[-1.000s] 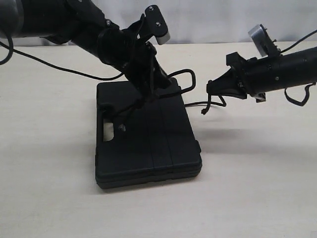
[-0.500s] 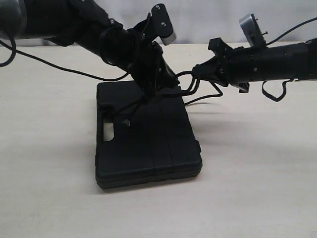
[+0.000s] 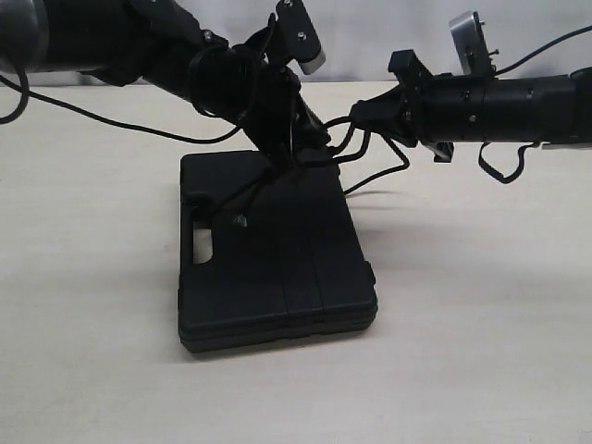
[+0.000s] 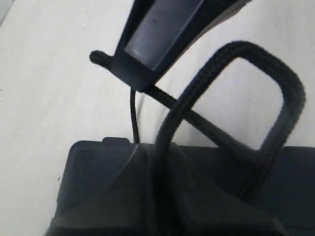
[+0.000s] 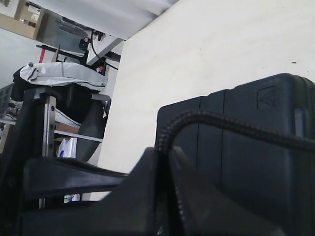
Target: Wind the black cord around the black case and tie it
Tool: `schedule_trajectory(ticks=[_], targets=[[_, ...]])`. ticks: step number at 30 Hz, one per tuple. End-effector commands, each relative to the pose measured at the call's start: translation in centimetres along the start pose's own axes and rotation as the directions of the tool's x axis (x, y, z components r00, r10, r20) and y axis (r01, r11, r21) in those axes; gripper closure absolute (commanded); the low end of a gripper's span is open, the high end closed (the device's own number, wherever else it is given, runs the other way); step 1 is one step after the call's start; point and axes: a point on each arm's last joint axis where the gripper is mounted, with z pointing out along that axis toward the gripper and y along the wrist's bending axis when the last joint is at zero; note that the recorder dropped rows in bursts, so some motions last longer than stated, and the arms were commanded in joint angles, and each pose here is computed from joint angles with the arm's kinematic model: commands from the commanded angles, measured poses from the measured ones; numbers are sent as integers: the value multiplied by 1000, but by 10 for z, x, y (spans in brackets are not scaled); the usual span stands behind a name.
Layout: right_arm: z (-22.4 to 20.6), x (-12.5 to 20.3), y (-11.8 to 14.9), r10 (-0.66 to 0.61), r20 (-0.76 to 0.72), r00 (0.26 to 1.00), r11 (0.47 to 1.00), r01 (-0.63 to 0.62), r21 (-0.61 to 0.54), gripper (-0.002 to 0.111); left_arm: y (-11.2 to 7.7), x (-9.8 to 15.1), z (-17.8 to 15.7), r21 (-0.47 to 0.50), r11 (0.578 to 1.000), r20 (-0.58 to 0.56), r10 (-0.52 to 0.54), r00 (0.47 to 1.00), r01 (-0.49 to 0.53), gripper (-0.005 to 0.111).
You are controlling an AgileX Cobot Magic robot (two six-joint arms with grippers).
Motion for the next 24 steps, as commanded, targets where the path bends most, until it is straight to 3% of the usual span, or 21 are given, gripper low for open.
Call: schedule_trajectory(ticks=[1,4,10,15,24], targets=[[-1,2,5,-14,-20,1000,999,13,-36,104,-5,-5,-2,21,1000,12,7,1000,-7,80],[-1,2,5,-14,-21,1000,999,13,-38,104,-5,-4,-2,20,1000,5,17,1000,-17,63],[-2,3,6,-16,-29,999,999,15,-47,104,-6,-2,-2,33,998,-18,48,999,-48,46],[-1,1,2,-22,-10,1000,1000,22,-9,104,-11,13,-4,125,968,-157,234,959,-216,45],[-1,2,1,-48,-11,999,999,48,-1,104,-10,5,-3,85,983,-100,169,981,-161,45]])
